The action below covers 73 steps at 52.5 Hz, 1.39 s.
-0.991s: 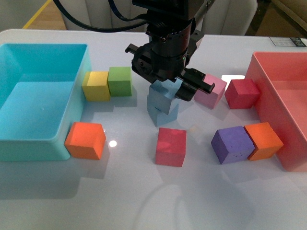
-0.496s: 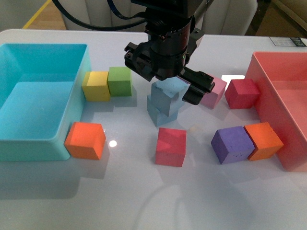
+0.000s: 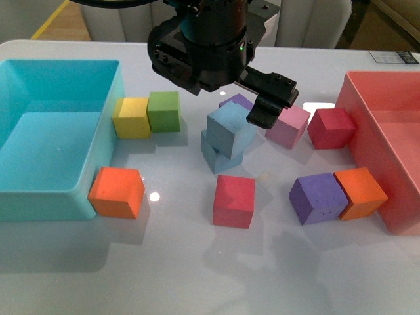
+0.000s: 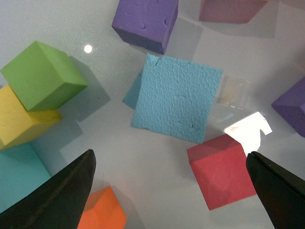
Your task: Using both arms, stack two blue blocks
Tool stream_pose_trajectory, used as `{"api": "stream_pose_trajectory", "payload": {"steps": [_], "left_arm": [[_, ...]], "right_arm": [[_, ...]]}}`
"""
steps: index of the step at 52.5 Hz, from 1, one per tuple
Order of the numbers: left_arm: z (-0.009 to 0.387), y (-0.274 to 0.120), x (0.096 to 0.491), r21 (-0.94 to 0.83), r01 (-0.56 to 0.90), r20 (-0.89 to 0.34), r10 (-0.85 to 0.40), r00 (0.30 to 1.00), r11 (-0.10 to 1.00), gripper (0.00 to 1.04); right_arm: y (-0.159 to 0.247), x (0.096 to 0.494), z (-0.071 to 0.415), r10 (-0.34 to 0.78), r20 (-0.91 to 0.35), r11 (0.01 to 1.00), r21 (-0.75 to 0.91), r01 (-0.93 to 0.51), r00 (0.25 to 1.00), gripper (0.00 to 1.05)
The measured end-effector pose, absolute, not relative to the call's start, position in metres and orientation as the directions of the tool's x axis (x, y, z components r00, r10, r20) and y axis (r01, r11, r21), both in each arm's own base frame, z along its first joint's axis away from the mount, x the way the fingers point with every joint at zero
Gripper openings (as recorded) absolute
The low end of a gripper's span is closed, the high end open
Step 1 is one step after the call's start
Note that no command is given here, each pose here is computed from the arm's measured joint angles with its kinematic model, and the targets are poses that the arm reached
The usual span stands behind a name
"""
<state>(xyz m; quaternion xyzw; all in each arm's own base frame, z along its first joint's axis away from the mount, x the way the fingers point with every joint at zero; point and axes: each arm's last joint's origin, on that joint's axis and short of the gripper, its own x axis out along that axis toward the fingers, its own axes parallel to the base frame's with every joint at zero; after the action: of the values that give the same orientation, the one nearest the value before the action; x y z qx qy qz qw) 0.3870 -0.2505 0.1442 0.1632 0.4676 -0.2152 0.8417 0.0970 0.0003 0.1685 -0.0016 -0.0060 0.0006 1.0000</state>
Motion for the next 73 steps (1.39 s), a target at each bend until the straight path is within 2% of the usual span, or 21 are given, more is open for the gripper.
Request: {"api": "stream_pose_trajectory", "payload": {"steps": [8,14,18,26,29,30,32,33,36,38,44,49,73], "left_arm": [[0.171,-0.234,0.374,0.024,0.478,-0.799,-0.271,0.537,0.878,0.96],[0.201,-0.211,0.366,-0.019,0.424,-0.720,-0.307,0.623,0.905,0.96],[0.220,-0.189,0.361,-0.022,0.375,-0.657,-0.296,0.693,0.927,0.96],[0.242,-0.144,0.348,-0.038,0.269,-0.567,-0.242,0.787,0.962,0.96],[0.243,-0.130,0.342,0.025,0.150,-0.411,-0.127,0.903,0.988,0.88],[0.243,-0.127,0.341,0.033,0.126,-0.375,-0.104,0.921,0.992,0.86],[0.240,-0.111,0.328,0.022,0.029,-0.192,-0.024,0.981,0.999,0.75],[0.238,-0.106,0.322,0.013,0.018,-0.147,-0.016,0.989,1.000,0.72],[0.229,-0.087,0.299,-0.015,0.006,-0.027,-0.006,1.000,1.000,0.57],[0.224,-0.077,0.285,-0.020,0.011,0.003,-0.011,1.000,1.000,0.49],[0.206,-0.052,0.250,-0.014,0.004,-0.003,-0.004,1.000,1.000,0.20],[0.197,-0.039,0.229,-0.012,0.007,-0.012,-0.008,1.000,1.000,0.02],[0.178,-0.013,0.173,-0.010,0.004,-0.009,-0.004,1.000,1.000,0.02]], "right_arm": [[0.000,0.097,0.169,0.001,0.012,1.000,-0.003,-0.001,1.000,0.96],[0.000,0.097,0.169,0.001,0.012,1.000,-0.003,-0.001,1.000,0.96],[0.000,0.097,0.169,0.001,0.012,1.000,-0.003,-0.001,1.000,0.96],[0.000,0.097,0.169,0.001,0.012,1.000,-0.003,-0.001,1.000,0.96],[0.000,0.097,0.169,0.001,0.012,1.000,-0.003,-0.001,1.000,0.96],[0.000,0.097,0.169,0.002,0.012,1.000,-0.004,-0.001,1.000,0.96],[0.000,0.097,0.169,0.002,0.012,1.000,-0.003,-0.002,1.000,0.96],[0.000,0.097,0.169,0.002,0.012,1.000,-0.003,-0.002,1.000,0.96],[0.000,0.097,0.169,0.001,0.012,1.000,-0.003,-0.001,1.000,0.96],[0.000,0.097,0.169,0.002,0.012,1.000,-0.003,-0.001,1.000,0.96],[0.000,0.097,0.169,0.002,0.012,1.000,-0.003,-0.001,1.000,0.96],[0.000,0.097,0.169,0.002,0.012,1.000,-0.003,-0.001,1.000,0.96],[0.000,0.097,0.169,0.002,0.012,1.000,-0.003,-0.001,1.000,0.96]]}}
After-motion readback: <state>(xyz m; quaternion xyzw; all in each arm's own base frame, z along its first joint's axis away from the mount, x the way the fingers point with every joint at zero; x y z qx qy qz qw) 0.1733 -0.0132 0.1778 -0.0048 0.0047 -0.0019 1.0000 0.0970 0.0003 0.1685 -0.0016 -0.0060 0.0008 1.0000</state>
